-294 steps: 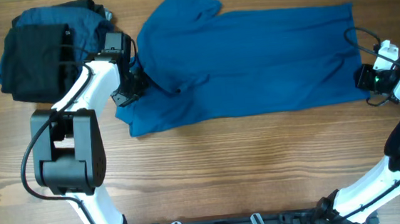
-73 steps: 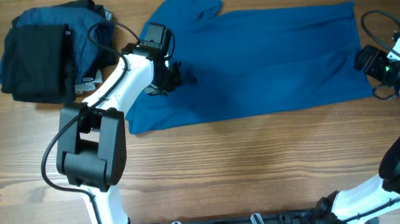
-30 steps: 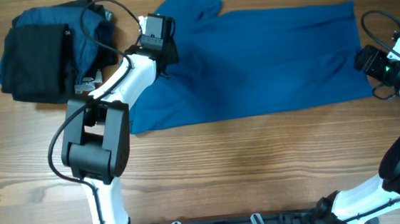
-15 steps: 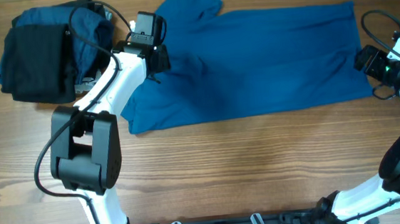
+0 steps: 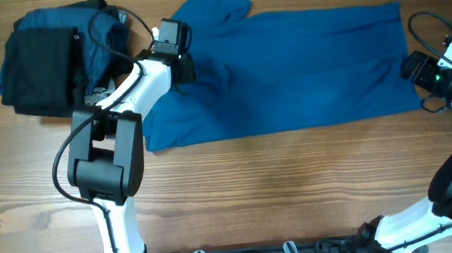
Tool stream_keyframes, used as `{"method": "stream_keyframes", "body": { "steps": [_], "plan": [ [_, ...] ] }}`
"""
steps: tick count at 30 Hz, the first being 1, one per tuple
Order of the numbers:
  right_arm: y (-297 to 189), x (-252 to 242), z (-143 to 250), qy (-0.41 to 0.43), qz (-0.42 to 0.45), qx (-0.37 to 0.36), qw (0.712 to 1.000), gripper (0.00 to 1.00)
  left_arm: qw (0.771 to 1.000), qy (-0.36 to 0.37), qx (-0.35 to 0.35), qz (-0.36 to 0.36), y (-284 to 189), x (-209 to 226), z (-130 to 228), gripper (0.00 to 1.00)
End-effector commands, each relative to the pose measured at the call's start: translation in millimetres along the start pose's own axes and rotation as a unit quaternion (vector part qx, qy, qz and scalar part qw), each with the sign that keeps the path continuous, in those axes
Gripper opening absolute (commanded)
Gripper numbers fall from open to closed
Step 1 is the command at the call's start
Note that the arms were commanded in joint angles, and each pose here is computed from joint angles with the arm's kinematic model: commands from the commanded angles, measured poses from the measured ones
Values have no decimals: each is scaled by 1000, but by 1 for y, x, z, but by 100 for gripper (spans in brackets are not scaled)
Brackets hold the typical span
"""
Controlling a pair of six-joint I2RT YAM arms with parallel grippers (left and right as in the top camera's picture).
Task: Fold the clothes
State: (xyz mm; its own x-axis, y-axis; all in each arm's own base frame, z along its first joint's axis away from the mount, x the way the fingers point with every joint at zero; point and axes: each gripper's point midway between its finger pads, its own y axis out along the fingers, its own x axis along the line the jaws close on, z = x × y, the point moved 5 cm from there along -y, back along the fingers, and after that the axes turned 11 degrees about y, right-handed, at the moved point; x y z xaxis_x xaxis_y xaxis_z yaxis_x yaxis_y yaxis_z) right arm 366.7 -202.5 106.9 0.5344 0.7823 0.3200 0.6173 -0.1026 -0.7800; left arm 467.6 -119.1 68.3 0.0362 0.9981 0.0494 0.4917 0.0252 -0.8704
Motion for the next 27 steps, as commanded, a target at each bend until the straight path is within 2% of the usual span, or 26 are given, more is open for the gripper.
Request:
{"method": "stream_keyframes", "body": {
  "steps": [1, 4, 10, 13, 16, 19, 23, 27],
  "plan": [
    [-2, 2, 1, 5, -2, -1, 1000, 100, 999, -18, -33, -19, 7, 11, -14, 4],
    [-2, 2, 1, 5, -2, -1, 1000, 100, 998, -23, -49, -16, 14, 11, -19, 4],
    [-2, 2, 1, 5, -2, -1, 1000, 100, 999, -15, -32, -17, 38, 9, -7, 6],
    [-2, 2, 1, 5, -2, -1, 1000, 100, 998, -21, -65, -11, 15, 8, -33, 5],
    [-2, 2, 1, 5, -2, -1, 1000, 100, 993, -29, -111, -1, -35, 8, -69, 5],
    [-2, 2, 1, 5, -2, -2, 1000, 100, 989, -26, -146, 14, -76, 0, -86, 7],
    [-2, 2, 1, 5, -2, -2, 1000, 100, 992, 9, -103, 75, -94, -35, -65, 6],
    [-2, 2, 1, 5, -2, -1, 1000, 100, 996, 21, -17, 81, -67, -65, -24, 4]
  ]
}}
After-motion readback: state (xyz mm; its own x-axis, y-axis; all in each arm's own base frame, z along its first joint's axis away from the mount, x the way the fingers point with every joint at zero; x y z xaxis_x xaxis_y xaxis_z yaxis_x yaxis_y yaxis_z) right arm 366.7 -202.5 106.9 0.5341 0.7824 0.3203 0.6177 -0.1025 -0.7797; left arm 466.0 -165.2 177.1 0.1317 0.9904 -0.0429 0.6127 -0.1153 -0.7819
